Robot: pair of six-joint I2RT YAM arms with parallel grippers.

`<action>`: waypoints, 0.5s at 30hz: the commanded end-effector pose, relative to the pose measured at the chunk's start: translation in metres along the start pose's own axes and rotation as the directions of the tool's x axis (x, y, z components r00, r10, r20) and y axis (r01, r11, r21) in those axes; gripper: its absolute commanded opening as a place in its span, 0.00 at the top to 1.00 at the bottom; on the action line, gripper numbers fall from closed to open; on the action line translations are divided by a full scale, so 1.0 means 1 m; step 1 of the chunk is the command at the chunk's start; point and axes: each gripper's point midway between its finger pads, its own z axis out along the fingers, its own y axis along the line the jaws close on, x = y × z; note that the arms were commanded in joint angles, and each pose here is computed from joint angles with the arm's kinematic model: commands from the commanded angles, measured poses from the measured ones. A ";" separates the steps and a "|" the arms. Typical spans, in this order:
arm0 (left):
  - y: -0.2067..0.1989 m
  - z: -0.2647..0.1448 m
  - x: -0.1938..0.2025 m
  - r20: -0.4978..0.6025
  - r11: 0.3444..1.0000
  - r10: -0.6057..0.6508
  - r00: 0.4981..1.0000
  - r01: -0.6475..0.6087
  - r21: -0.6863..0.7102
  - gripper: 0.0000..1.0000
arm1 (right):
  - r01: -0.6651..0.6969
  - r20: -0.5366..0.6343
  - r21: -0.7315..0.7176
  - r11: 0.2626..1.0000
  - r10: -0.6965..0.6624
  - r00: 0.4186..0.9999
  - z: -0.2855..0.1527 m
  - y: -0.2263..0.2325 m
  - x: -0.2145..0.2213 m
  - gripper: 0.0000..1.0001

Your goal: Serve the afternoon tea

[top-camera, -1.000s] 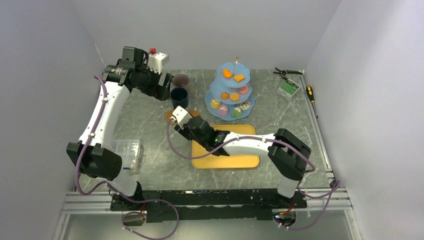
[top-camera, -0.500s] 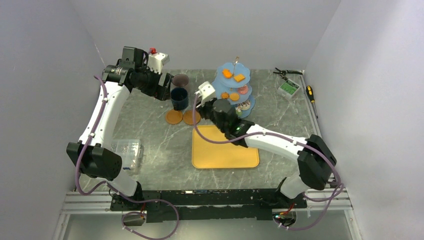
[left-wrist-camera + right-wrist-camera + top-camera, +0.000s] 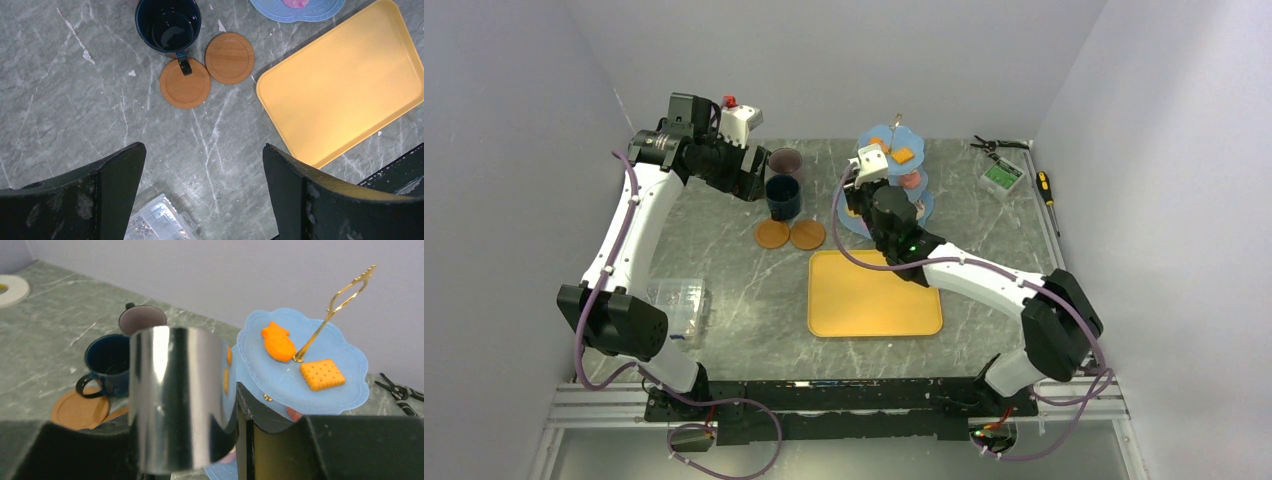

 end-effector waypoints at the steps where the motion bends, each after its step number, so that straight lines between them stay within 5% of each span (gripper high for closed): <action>1: -0.006 -0.016 -0.010 0.054 1.000 0.016 0.998 -0.017 0.010 0.07 | -0.083 0.128 0.140 0.987 0.066 0.990 0.009 -0.021 -0.021 0.72; 15: -0.005 -0.016 -0.005 0.051 1.000 0.029 0.998 -0.029 0.003 0.07 | -0.162 0.212 0.291 0.943 0.101 0.972 0.036 -0.035 -0.004 0.72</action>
